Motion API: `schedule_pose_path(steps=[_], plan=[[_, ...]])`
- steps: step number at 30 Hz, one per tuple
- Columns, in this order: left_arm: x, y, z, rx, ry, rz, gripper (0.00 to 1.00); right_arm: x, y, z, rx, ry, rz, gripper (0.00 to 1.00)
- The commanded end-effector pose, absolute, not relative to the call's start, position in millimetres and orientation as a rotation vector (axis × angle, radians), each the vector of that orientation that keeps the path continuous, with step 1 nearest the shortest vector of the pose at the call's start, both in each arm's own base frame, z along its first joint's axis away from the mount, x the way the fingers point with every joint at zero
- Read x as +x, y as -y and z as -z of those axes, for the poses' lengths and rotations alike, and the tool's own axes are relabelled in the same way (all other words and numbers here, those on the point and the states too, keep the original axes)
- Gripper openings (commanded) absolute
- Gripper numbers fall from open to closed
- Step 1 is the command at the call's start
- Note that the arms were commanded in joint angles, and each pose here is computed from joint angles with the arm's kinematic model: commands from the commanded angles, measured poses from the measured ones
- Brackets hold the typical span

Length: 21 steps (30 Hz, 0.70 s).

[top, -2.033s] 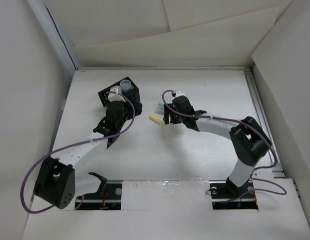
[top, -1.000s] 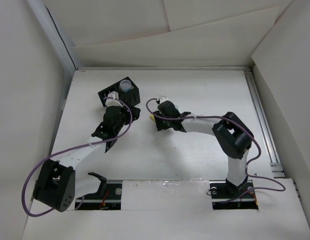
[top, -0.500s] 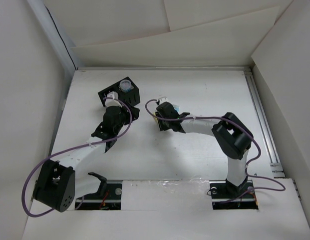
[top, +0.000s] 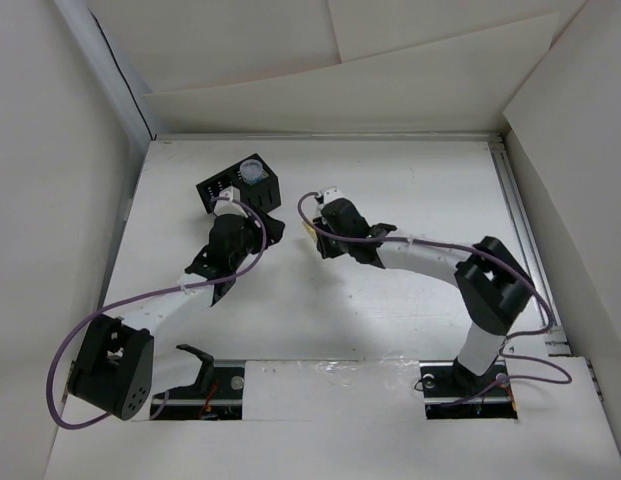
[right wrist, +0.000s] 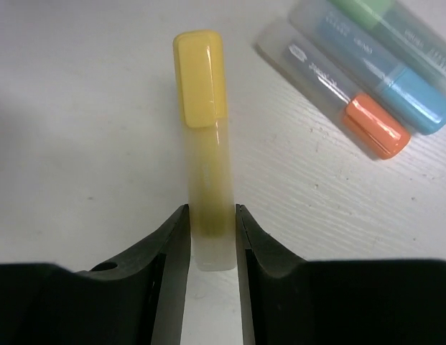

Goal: Sort the stationery into containers
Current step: Pick up the pen from the center of the board.

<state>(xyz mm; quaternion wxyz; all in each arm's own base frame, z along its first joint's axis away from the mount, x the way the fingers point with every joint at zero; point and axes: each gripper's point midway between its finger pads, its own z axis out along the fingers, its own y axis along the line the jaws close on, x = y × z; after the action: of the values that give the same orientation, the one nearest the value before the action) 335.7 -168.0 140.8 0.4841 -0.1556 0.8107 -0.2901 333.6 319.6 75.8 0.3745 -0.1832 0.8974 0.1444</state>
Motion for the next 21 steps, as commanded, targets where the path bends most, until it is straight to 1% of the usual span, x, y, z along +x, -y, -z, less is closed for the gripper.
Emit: schedule_pose_path(steps=[1,3,6,8,9,11,13,14,15,18,21], plan=[[339.8,179.2,-168.2,-0.349,-1.914,0.796,0.57,325.6,-336.9,-134.9,-0.493,-2.161,-0.533,0.12],[339.2,184.8,-170.4,-0.339,-1.922,0.829,0.62,324.3,-340.3,-146.0,-0.496,-2.134,-0.568,0.12],[341.4,198.7,-169.7,-0.315,-1.943,0.899,0.72,316.8,-343.3,-146.4,-0.523,-2.138,-0.611,0.12],[339.6,207.7,-165.3,-0.293,-1.963,0.95,0.75,314.0,-347.8,-152.0,-0.536,-2.116,-0.653,0.12],[341.4,211.9,-175.6,-0.288,-1.925,0.99,0.77,312.4,-346.1,-152.1,-0.536,-2.115,-0.653,0.12],[340.6,218.9,-171.3,-0.296,-1.942,1.04,0.77,309.0,-347.6,-155.5,-0.546,-2.105,-0.678,0.12],[342.6,223.4,-178.7,-0.291,-1.911,1.08,0.77,308.0,-346.6,-157.3,-0.544,-2.096,-0.683,0.12],[342.5,226.1,-184.9,-0.272,-1.89,1.102,0.7,308.0,-346.6,-157.3,-0.544,-2.096,-0.683,0.12],[340.4,228.0,-180.8,-0.281,-1.897,1.123,0.68,306.7,-347.6,-157.4,-0.55,-2.097,-0.692,0.12],[341.9,228.9,-178.4,-0.294,-1.901,1.131,0.66,302.3,-351.4,-161.0,-0.568,-2.081,-0.733,0.12],[343.2,229.5,-168.9,-0.303,-1.925,1.122,0.59,296.2,-353.7,-167.3,-0.577,-2.067,-0.778,0.12]])
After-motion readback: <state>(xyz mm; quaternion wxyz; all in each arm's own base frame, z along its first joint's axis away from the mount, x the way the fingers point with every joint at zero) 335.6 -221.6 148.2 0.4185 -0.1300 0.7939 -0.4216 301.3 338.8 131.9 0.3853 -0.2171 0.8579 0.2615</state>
